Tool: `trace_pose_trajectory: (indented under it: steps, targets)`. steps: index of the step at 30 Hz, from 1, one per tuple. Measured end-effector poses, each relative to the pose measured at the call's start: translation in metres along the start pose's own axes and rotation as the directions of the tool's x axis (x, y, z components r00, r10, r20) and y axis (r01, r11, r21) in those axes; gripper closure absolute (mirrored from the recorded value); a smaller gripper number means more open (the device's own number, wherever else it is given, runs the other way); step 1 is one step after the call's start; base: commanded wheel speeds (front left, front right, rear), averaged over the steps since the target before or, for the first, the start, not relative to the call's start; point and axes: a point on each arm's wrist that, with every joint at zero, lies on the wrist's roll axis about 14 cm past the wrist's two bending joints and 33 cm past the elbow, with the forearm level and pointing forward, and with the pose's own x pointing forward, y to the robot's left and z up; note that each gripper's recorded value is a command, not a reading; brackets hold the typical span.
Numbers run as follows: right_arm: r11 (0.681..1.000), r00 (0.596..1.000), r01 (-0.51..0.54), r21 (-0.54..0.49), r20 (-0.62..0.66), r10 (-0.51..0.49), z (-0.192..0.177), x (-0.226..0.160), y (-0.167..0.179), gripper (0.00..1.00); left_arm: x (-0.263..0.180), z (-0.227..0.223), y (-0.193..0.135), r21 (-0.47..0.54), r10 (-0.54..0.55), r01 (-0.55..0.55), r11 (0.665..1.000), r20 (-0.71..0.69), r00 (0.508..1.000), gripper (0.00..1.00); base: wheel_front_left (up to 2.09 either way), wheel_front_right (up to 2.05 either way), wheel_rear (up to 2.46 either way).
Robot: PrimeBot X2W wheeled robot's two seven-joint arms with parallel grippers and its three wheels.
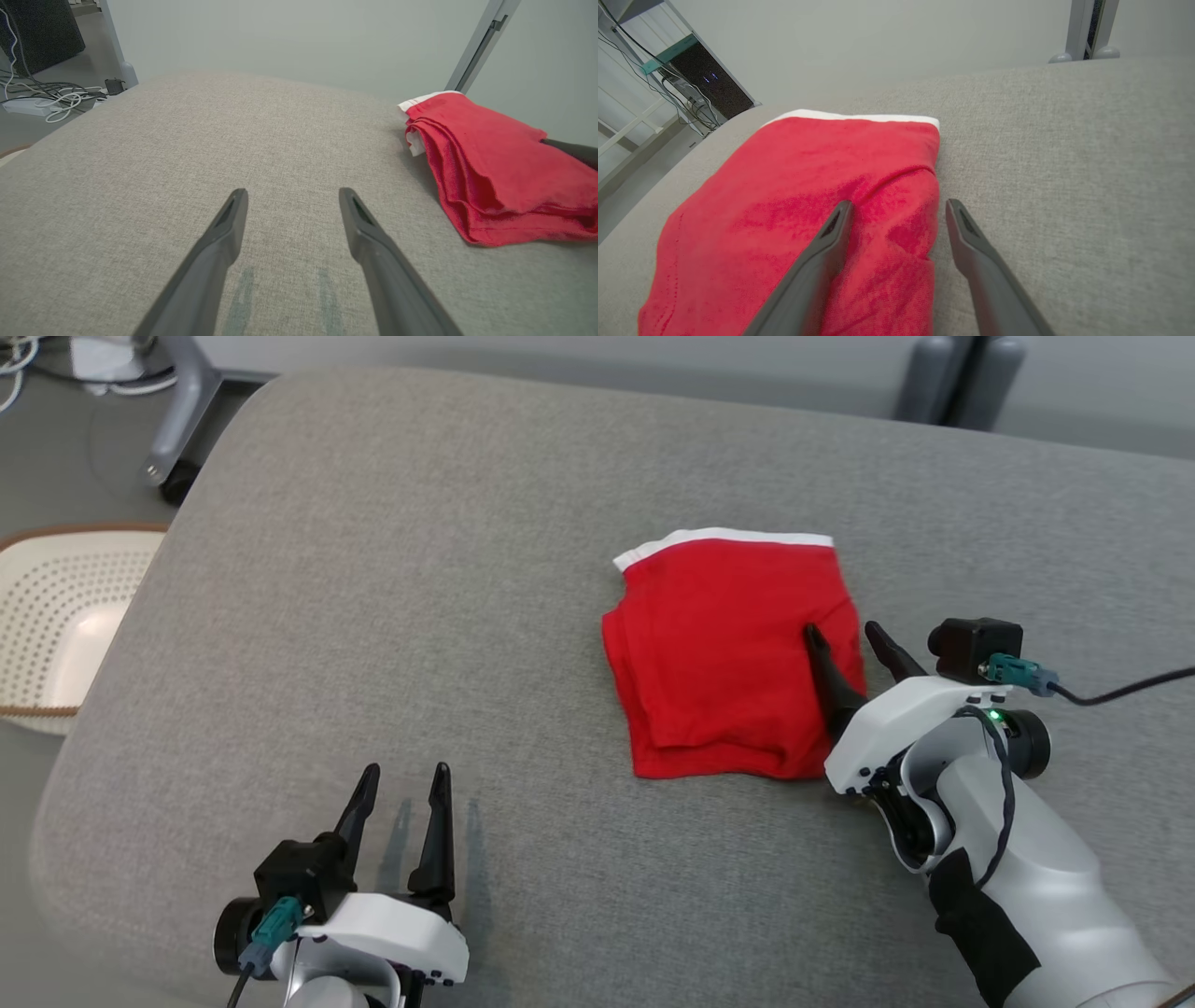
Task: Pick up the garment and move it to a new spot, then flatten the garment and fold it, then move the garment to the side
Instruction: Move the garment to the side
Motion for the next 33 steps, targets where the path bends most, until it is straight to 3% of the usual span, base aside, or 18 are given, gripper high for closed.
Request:
trace_pose_trajectory:
  steps: [5,7,14,22,28,33]
  targets:
    - [0.999,0.993,-0.015,0.035,-0.114,0.019,-0.031,0.015,0.006,0.0,0.0,-0.002,0.014,0.007,0.045,-0.045,0.999,-0.008,0.999,0.0,0.0,0.0,0.0]
    - [0.999,0.993,-0.024,0.034,-0.118,0.028,-0.032,0.019,0.008,1.0,0.0,-0.003,0.016,0.01,0.051,-0.051,0.999,-0.014,0.999,0.0,0.0,0.0,0.0]
    - [0.998,0.999,0.012,0.064,-0.052,-0.009,-0.018,0.001,-0.003,1.0,0.008,0.0,-0.003,0.028,-0.015,0.015,1.0,0.0,1.0,0.0,0.0,0.0,0.0]
    - [0.989,0.992,0.127,0.072,-0.003,-0.127,-0.011,-0.056,-0.043,1.0,0.021,0.003,-0.052,0.035,-0.172,0.171,0.985,0.011,0.985,0.0,0.0,0.0,0.0]
    - [0.962,0.966,0.247,0.116,0.044,-0.253,-0.01,-0.113,-0.076,1.0,0.024,-0.006,-0.102,0.037,-0.315,0.315,0.948,-0.016,0.949,0.0,0.0,0.0,0.0]
    - [0.929,0.932,0.342,0.139,0.079,-0.355,-0.008,-0.159,-0.101,1.0,0.024,-0.012,-0.159,0.037,-0.46,0.461,0.886,-0.034,0.887,0.0,0.0,0.0,0.0]
